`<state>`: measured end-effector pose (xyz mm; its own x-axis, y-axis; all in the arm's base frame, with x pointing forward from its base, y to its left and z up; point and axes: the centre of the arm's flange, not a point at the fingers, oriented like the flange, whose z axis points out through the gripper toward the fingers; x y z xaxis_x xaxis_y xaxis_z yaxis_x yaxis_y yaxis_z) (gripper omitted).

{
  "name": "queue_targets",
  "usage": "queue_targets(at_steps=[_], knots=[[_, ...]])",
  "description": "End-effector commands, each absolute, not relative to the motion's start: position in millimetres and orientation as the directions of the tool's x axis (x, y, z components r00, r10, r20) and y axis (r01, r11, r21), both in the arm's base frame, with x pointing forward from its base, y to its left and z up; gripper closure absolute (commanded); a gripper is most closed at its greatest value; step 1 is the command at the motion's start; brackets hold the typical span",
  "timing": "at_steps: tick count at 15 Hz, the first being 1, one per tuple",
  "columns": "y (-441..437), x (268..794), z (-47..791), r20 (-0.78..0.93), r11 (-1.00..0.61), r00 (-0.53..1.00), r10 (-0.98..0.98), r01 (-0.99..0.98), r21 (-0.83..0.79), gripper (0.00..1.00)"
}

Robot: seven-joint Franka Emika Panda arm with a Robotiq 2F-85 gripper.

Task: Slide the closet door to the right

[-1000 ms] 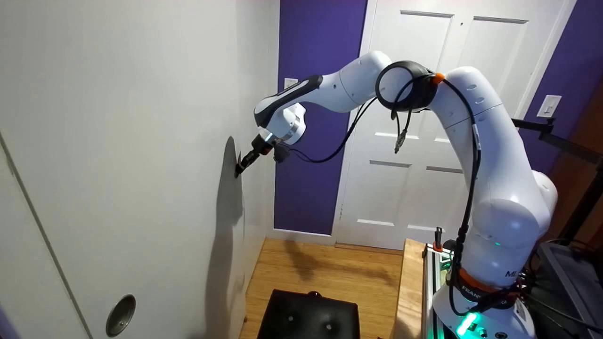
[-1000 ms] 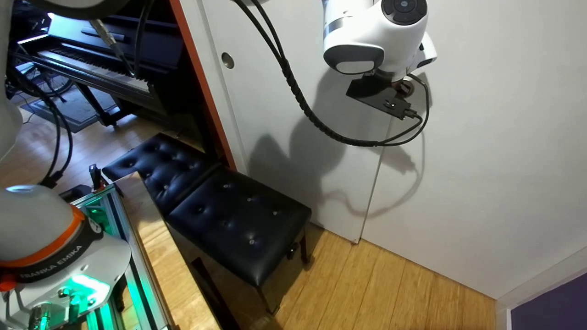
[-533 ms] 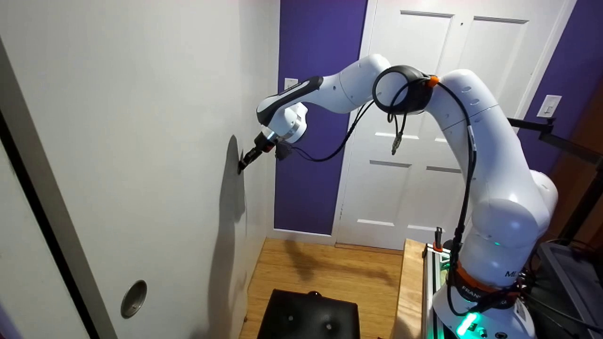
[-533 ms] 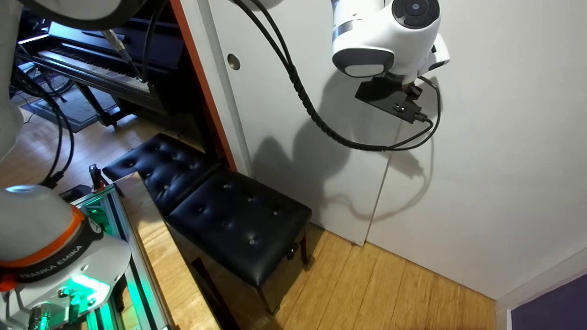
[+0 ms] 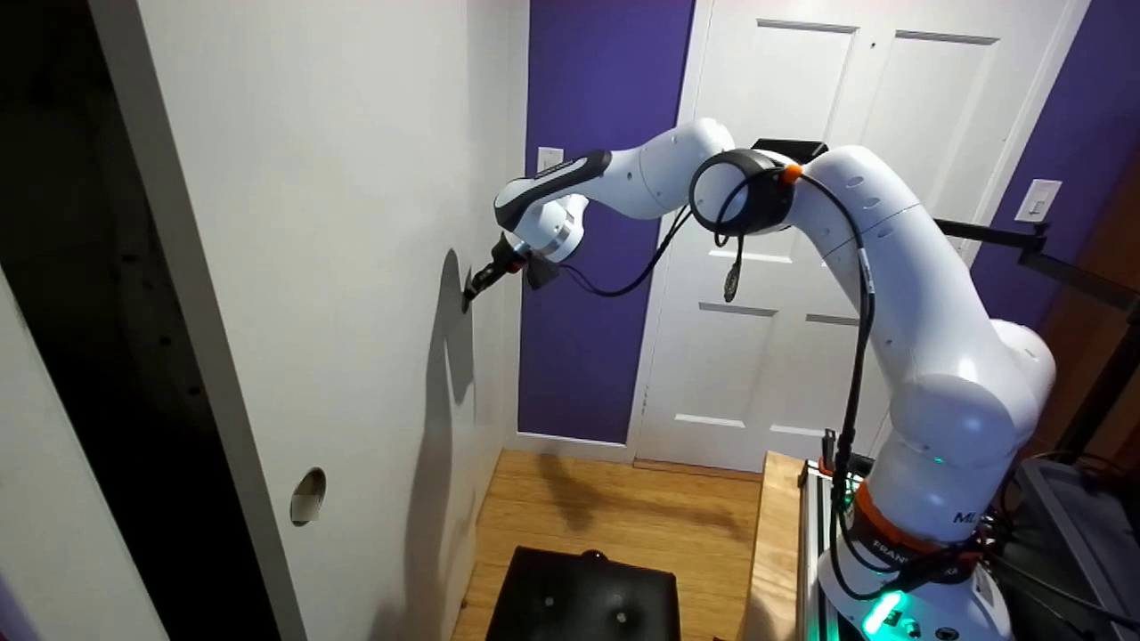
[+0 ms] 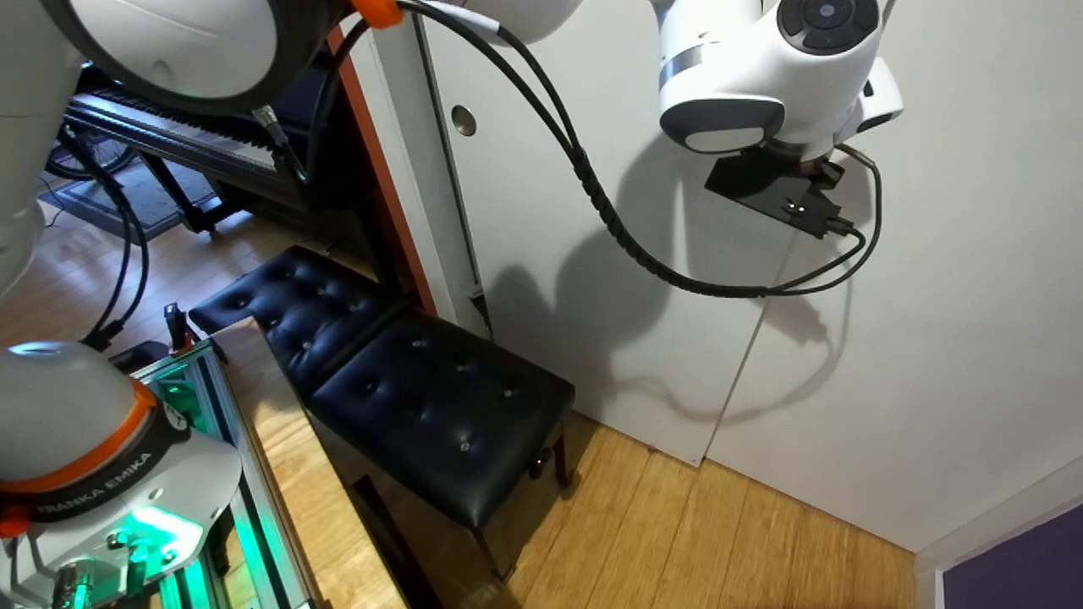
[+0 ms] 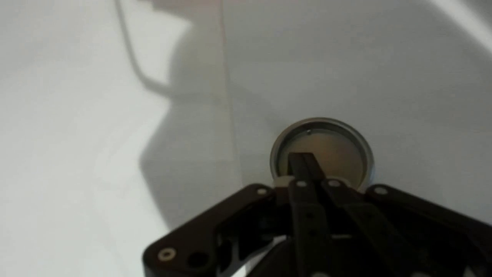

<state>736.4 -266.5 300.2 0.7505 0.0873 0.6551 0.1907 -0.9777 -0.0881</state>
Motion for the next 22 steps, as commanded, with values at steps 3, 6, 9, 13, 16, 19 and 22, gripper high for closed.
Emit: queue_targets(at_steps=[3,6,9,13,16,19,22], knots=[[-336,782,337,0.702,-0.995,0.708,0.078,0.102,0.008,1.0],[-363,791,344,0.697,-0.998,0.715,0.059,0.061,0.022,1.0],[-386,798,366,0.721,-0.999,0.691,0.048,0.016,0.051,1.0],[-406,782,379,0.662,-0.988,0.747,-0.059,-0.138,0.068,1.0],[-413,751,392,0.581,-0.957,0.799,-0.154,-0.266,0.112,1.0],[-393,723,388,0.449,-0.949,0.869,-0.211,-0.291,0.119,1.0],[-349,706,368,0.314,-0.967,0.925,-0.211,-0.245,0.069,1.0]])
